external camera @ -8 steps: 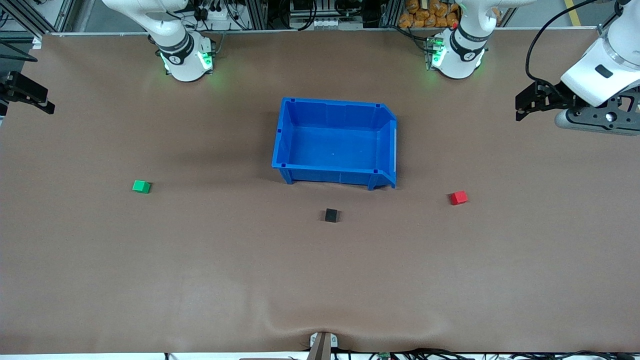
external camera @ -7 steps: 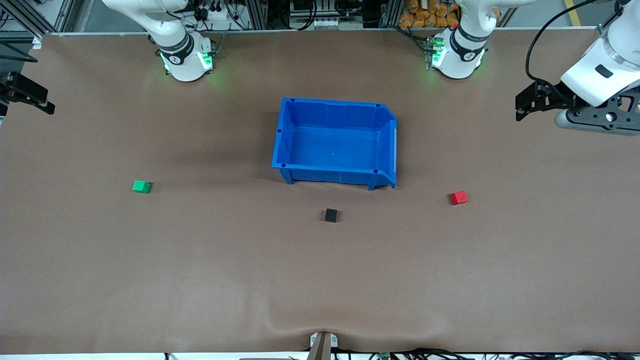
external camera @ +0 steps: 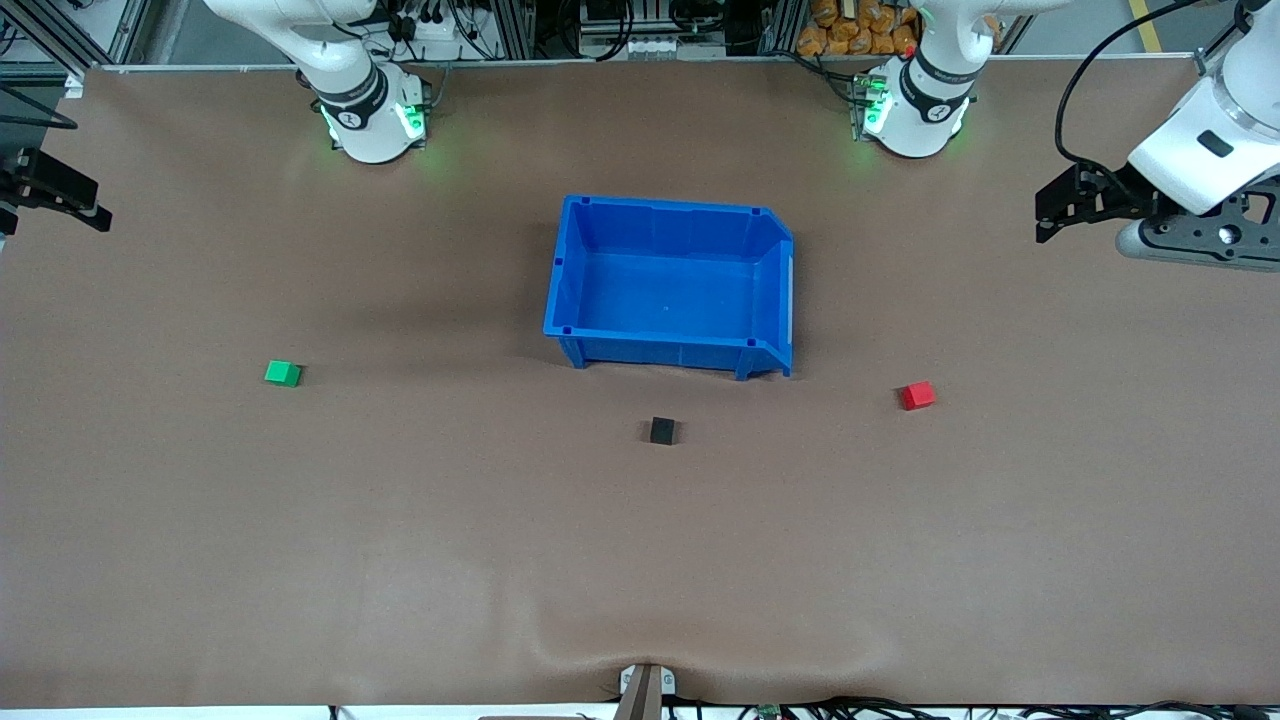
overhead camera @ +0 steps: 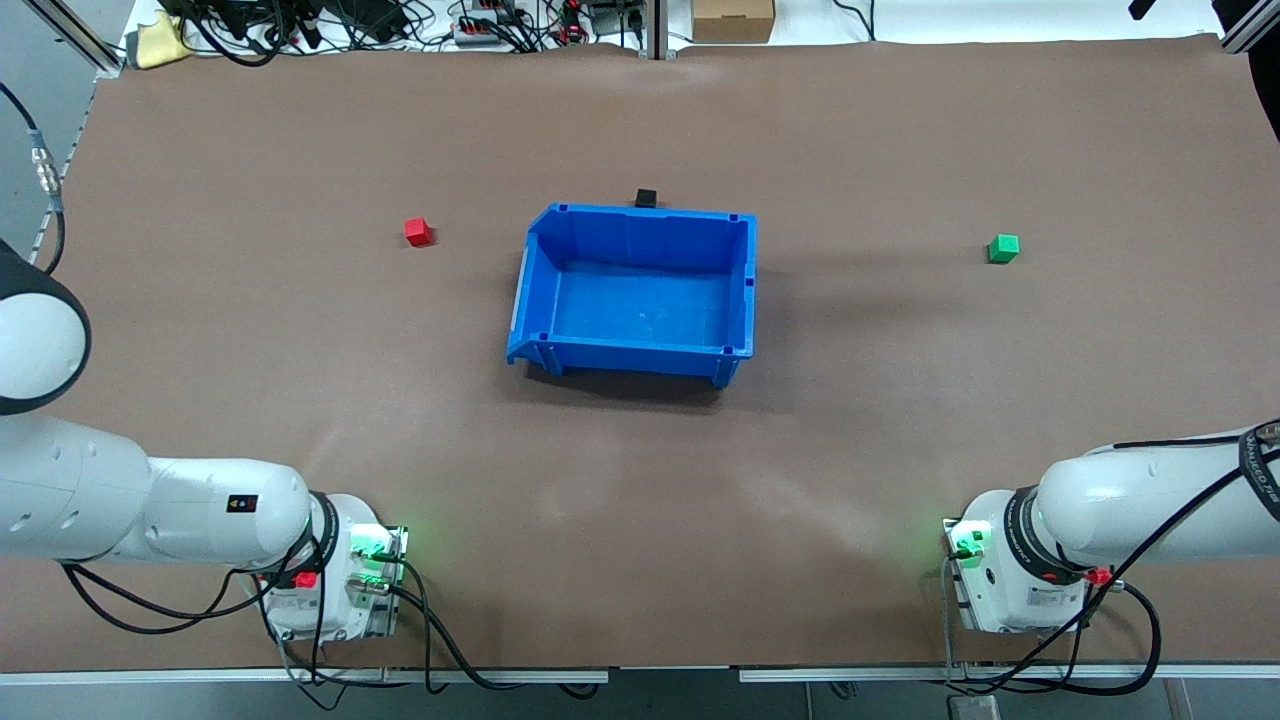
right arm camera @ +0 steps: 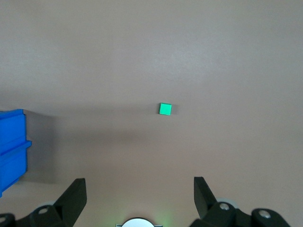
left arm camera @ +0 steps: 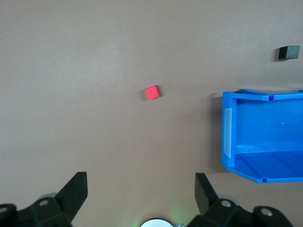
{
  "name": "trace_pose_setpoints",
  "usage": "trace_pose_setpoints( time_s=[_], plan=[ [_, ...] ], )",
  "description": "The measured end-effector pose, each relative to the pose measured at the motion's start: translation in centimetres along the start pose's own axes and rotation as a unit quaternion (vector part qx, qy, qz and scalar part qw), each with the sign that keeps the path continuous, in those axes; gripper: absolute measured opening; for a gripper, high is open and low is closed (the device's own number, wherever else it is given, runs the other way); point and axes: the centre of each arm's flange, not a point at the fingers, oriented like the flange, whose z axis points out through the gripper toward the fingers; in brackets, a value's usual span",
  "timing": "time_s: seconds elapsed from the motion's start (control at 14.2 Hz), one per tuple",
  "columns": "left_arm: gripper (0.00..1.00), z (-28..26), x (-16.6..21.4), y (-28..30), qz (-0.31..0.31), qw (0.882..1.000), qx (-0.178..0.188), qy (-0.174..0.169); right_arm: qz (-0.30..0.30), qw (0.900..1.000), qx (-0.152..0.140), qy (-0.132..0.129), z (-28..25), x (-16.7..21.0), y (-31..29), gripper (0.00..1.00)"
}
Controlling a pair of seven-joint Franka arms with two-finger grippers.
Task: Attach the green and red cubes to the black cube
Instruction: 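Reach the left gripper toward the red cube while the right gripper reaches the green cube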
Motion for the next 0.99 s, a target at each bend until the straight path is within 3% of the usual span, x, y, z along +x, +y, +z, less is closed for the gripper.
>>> trace_pose_setpoints(
  time_s=[0.21,0.57,0.99],
  plan=[
    [1.00,0.5,0.0,-0.1,-0.001,1.000,0.000,-0.011,0.001,1.000,0.000,-0.003,0.3,0.2,0.1,1.00],
    [1.00,4.1,1.1,-0.6,-0.002,0.998,-0.005,-0.064,0.001,1.000,-0.001,-0.006,0.6,0.4,0.2,1.00],
    [1.00,5.4,1.4,-1.0,-0.004,0.997,0.007,-0.082,0.002,1.000,-0.002,-0.021,2.4,1.7,0.3,1.00]
  ],
)
